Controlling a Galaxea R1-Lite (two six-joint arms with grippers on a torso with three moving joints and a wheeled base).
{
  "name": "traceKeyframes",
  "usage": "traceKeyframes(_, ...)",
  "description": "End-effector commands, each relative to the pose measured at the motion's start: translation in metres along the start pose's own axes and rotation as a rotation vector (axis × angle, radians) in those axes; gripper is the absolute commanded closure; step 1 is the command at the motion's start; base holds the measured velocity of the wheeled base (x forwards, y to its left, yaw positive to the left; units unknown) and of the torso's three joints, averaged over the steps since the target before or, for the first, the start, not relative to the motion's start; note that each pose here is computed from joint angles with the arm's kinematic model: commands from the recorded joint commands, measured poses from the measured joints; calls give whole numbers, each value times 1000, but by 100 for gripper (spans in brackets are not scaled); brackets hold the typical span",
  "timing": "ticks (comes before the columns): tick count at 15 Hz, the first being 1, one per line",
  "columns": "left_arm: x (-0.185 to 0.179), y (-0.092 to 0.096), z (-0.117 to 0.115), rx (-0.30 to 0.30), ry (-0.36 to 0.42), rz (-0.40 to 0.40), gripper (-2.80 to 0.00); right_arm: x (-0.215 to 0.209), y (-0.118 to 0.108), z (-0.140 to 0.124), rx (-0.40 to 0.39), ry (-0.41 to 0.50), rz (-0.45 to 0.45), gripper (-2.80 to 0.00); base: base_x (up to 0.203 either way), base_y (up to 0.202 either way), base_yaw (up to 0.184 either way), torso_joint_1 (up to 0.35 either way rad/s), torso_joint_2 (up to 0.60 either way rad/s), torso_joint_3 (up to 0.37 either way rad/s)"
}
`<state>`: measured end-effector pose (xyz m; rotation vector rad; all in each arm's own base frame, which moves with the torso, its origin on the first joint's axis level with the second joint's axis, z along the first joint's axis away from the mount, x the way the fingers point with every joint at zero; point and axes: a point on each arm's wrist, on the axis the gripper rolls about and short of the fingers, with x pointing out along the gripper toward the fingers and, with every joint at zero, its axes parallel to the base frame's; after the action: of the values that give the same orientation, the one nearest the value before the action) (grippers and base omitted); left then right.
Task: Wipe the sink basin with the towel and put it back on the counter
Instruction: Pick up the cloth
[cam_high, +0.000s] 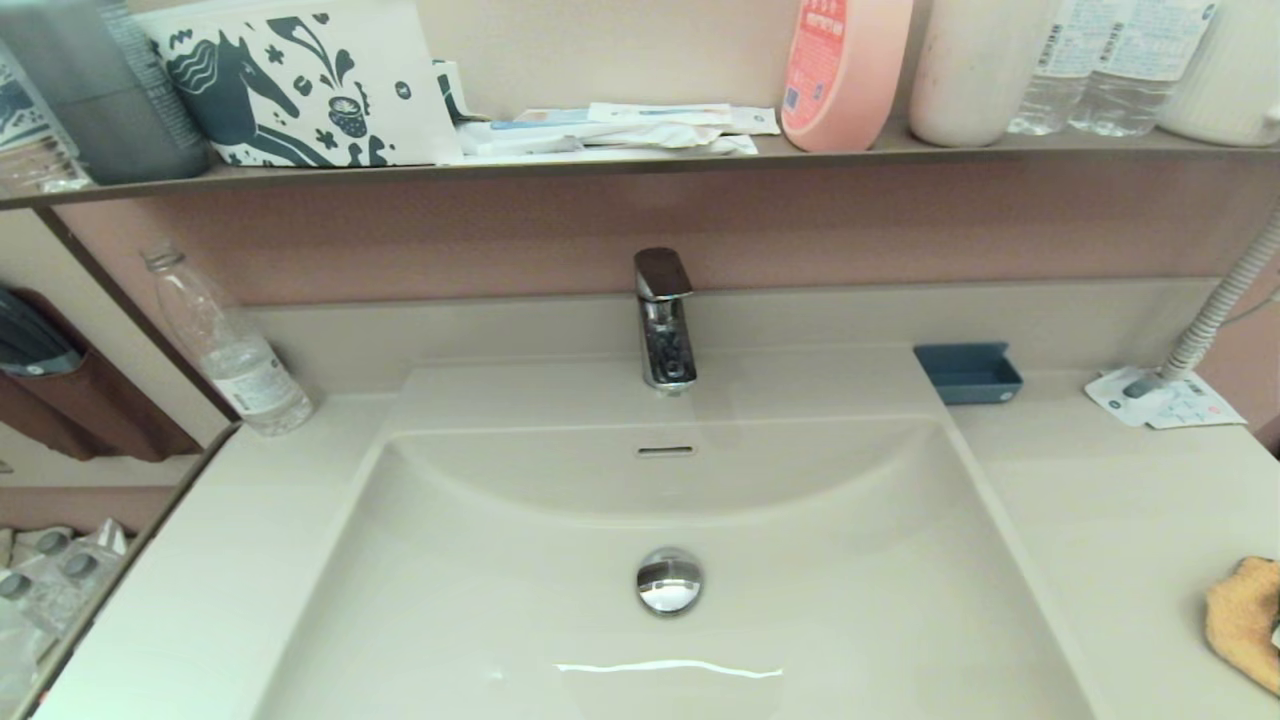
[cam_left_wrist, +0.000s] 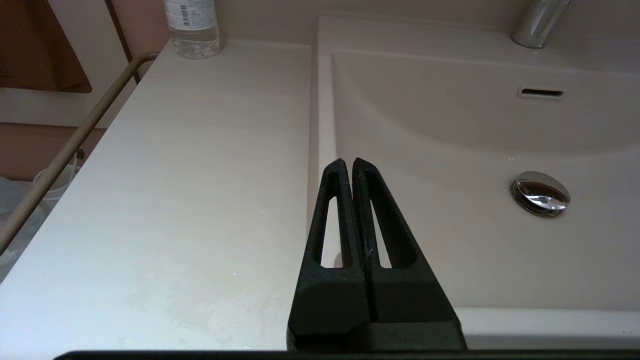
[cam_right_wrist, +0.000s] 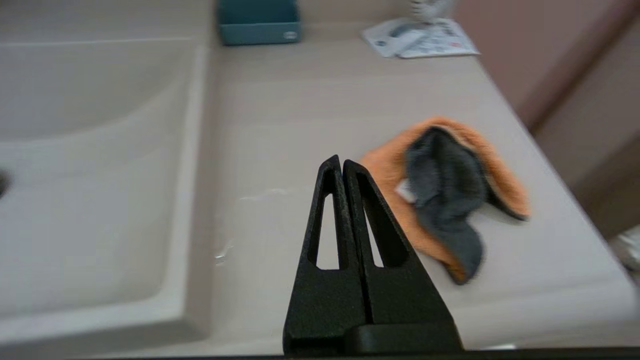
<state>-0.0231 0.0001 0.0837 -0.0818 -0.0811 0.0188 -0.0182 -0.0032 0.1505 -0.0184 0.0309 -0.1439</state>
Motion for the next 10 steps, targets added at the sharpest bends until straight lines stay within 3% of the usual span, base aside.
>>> traceKeyframes(1, 0, 0, 0, -1, 1, 1, 0, 19, 1, 15, -18, 101, -65, 0, 0, 0, 0, 0, 0, 0)
traceKeyframes(3, 0, 0, 0, -1, 1, 1, 0, 38, 1, 37, -52, 160, -189, 0, 0, 0, 0, 0, 0, 0)
traceKeyframes(6, 0, 0, 0, -1, 0, 1, 0, 64, 2, 49, -110, 266, -260, 0, 0, 0, 0, 0, 0, 0)
traceKeyframes(8, 0, 0, 0, -1, 0, 1, 0, 85, 0, 46, -132, 376, -334, 0, 0, 0, 0, 0, 0, 0)
traceKeyframes(10, 0, 0, 0, -1, 0, 1, 0, 106, -10, 39, -156, 549, -432, 0, 0, 0, 0, 0, 0, 0)
